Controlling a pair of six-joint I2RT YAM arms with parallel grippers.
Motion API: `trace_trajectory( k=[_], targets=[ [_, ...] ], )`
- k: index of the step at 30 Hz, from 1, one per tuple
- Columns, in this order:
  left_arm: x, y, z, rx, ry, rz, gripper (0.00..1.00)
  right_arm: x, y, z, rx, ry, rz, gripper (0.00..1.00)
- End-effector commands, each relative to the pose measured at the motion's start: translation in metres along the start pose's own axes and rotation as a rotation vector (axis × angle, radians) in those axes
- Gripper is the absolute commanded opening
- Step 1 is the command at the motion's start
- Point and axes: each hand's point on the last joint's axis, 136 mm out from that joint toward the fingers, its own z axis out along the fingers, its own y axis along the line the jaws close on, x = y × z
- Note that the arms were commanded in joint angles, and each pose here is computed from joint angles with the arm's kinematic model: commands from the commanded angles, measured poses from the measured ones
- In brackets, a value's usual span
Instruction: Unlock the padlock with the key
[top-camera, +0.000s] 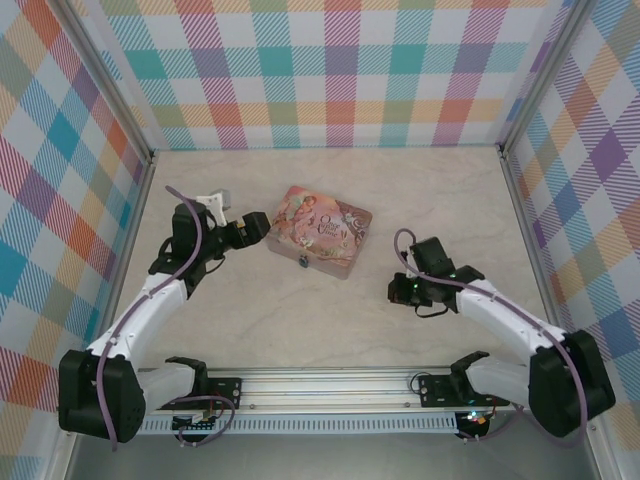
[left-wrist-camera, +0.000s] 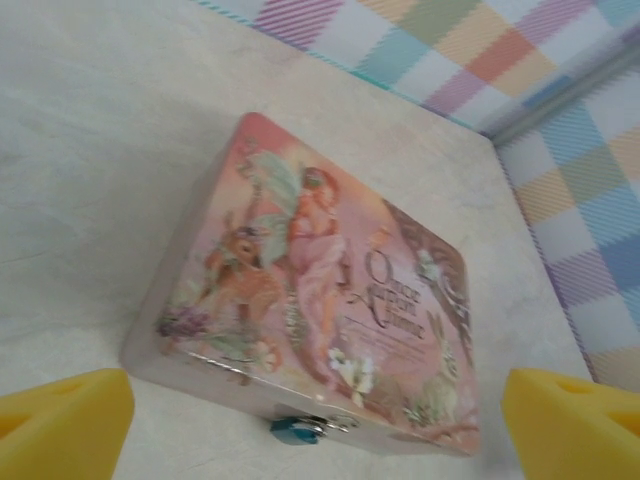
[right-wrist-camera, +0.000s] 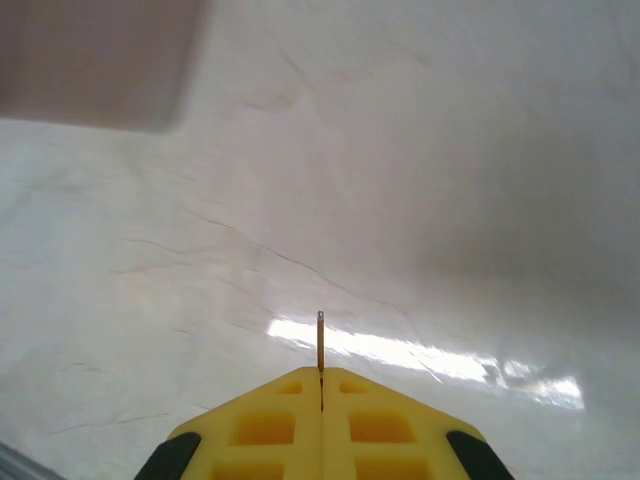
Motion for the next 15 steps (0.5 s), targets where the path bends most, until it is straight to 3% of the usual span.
trace_trajectory(
  k=[1, 5, 8, 15],
  targets=[
    [-0.016, -0.056, -0.018, 0.242, -0.031, 0.107, 0.88, -0.041, 0.052, -0.032, -0.176, -0.193, -0.255, 0.03],
    [-0.016, -0.108, -0.035, 0.442, -0.03, 0.208, 0.73, -0.064, 0.104, -0.068, -0.364, -0.345, -0.452, 0.03],
    [-0.008, -0.142, -0.041, 0.568, -0.013, 0.283, 0.68, -0.074, 0.14, -0.092, -0.51, -0.41, -0.561, 0.03],
    [0.006, -0.192, -0.042, 0.738, 0.063, 0.377, 0.59, -0.077, 0.201, -0.119, -0.725, -0.409, -0.732, 0.03]
  ],
)
